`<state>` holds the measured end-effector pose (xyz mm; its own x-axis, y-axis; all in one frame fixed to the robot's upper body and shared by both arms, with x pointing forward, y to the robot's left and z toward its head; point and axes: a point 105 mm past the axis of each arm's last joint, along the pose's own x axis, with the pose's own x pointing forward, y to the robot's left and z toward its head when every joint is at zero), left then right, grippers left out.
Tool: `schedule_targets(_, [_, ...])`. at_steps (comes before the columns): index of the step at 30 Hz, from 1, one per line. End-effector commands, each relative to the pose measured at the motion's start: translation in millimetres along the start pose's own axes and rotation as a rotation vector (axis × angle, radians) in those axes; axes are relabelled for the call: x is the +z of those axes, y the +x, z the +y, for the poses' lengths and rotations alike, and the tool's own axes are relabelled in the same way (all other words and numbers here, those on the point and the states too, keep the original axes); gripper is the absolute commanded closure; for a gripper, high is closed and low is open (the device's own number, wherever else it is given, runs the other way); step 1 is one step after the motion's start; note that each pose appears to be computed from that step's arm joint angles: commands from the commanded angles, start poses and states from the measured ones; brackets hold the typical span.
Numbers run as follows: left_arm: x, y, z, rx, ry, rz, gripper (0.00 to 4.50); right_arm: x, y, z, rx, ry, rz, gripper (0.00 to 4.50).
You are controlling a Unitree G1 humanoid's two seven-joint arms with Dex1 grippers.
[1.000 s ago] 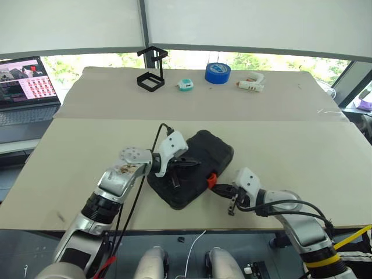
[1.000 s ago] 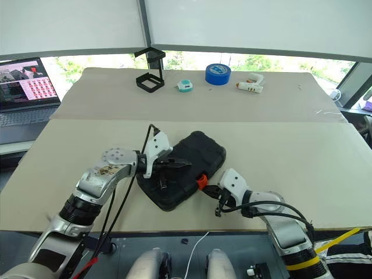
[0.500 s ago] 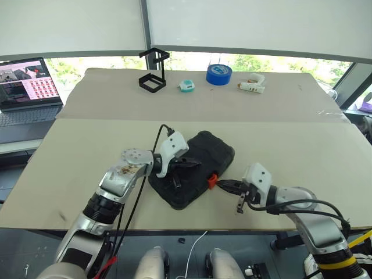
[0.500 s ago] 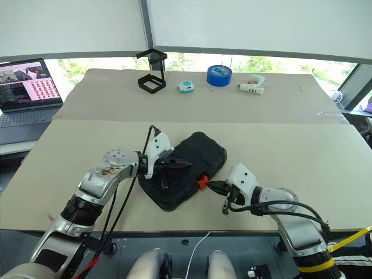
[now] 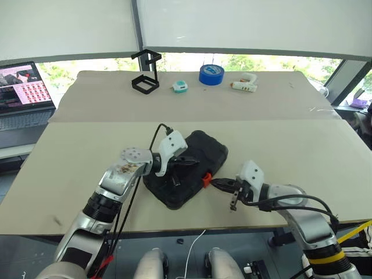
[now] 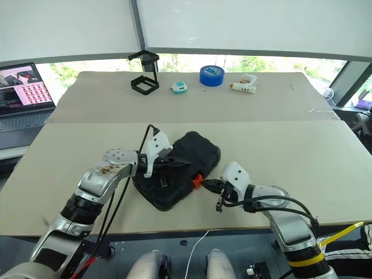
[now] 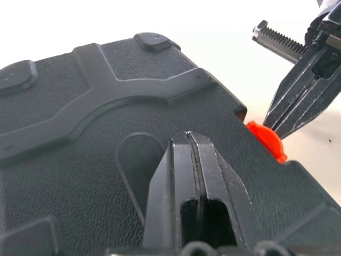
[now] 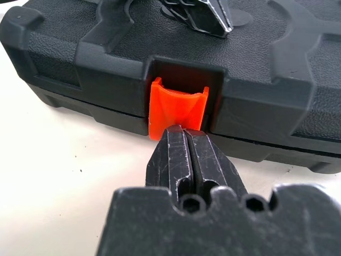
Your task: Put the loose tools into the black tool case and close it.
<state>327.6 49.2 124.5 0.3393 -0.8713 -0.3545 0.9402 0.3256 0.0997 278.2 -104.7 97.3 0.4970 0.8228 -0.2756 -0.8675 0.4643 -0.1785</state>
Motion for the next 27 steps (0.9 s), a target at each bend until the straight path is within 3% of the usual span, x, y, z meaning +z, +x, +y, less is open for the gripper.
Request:
schedule_targets(1, [-37.4, 5.5, -6.1, -0.015, -0.102, 0.12, 4.5, 22.7, 10.4, 4.9, 0.036, -0.036, -0.077, 4.47])
schedule_targets(8, [-40.4, 5.4, -7.1, -0.014, -0.113, 0.127, 4.5, 34.0, 9.8, 2.7, 0.02, -0.046, -0.129, 4.47])
schedule_targets(15, [-41.5, 5.1, -6.7, -0.011, -0.119, 0.131, 4.5, 10.9, 11.2, 4.8, 0.04, -0.029, -0.024, 4.47])
schedule_targets(27, [-48.5, 3.1, -4.8, 0.012, -0.149, 0.164, 4.5, 12.4, 24.2, 11.1, 0.074, -0.03, -0.04, 4.47])
